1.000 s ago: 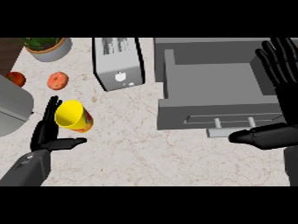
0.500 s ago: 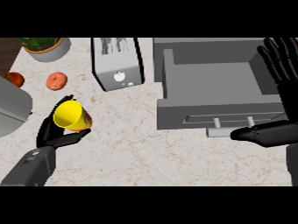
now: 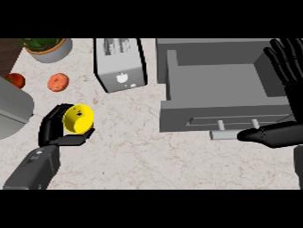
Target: Pick up the cup, place it into the drawer and close the drawer
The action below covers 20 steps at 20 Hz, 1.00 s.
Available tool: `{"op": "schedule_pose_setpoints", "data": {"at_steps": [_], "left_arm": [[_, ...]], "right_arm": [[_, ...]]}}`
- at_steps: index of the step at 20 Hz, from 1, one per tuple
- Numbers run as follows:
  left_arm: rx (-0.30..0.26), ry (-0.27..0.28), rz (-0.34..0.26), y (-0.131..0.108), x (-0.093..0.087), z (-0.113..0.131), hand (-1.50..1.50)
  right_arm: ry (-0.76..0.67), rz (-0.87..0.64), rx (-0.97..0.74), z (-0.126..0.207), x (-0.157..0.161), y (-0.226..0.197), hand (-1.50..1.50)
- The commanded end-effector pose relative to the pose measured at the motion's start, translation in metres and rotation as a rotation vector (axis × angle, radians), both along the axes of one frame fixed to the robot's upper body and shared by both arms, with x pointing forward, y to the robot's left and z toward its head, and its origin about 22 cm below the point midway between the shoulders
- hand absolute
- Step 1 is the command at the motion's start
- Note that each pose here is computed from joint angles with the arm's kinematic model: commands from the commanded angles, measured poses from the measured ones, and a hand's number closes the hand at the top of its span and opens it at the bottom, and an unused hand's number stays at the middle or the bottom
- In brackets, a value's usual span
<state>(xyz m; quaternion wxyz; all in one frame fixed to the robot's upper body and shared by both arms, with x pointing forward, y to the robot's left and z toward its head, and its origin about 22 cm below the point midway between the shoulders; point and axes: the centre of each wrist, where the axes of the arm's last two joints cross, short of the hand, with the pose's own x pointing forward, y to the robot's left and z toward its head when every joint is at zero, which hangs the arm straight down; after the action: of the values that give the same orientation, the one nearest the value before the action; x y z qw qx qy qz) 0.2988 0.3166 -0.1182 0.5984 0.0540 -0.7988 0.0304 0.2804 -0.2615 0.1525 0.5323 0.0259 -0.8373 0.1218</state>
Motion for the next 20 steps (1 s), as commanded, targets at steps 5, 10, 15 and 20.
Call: {"op": "schedule_pose_setpoints", "data": {"at_steps": [5, 10, 15, 20], "left_arm": [[-0.043, -0.172, 0.174, -0.037, -0.009, -0.018, 1.5], [-0.176, -0.261, -0.048, -0.043, 0.013, 0.001, 1.5], [-0.146, -0.267, -0.22, -0.083, 0.057, 0.043, 1.5], [-0.099, -0.328, -0.289, -0.106, 0.099, 0.109, 1.5]], "right_arm": [[0.002, -0.003, 0.022, -0.002, -0.009, -0.01, -1.5], [0.008, -0.013, -0.009, 0.001, -0.01, -0.008, -1.5], [0.016, -0.028, -0.007, -0.004, -0.013, -0.014, -1.5], [0.017, -0.047, -0.009, -0.012, -0.015, -0.015, -1.5]]}}
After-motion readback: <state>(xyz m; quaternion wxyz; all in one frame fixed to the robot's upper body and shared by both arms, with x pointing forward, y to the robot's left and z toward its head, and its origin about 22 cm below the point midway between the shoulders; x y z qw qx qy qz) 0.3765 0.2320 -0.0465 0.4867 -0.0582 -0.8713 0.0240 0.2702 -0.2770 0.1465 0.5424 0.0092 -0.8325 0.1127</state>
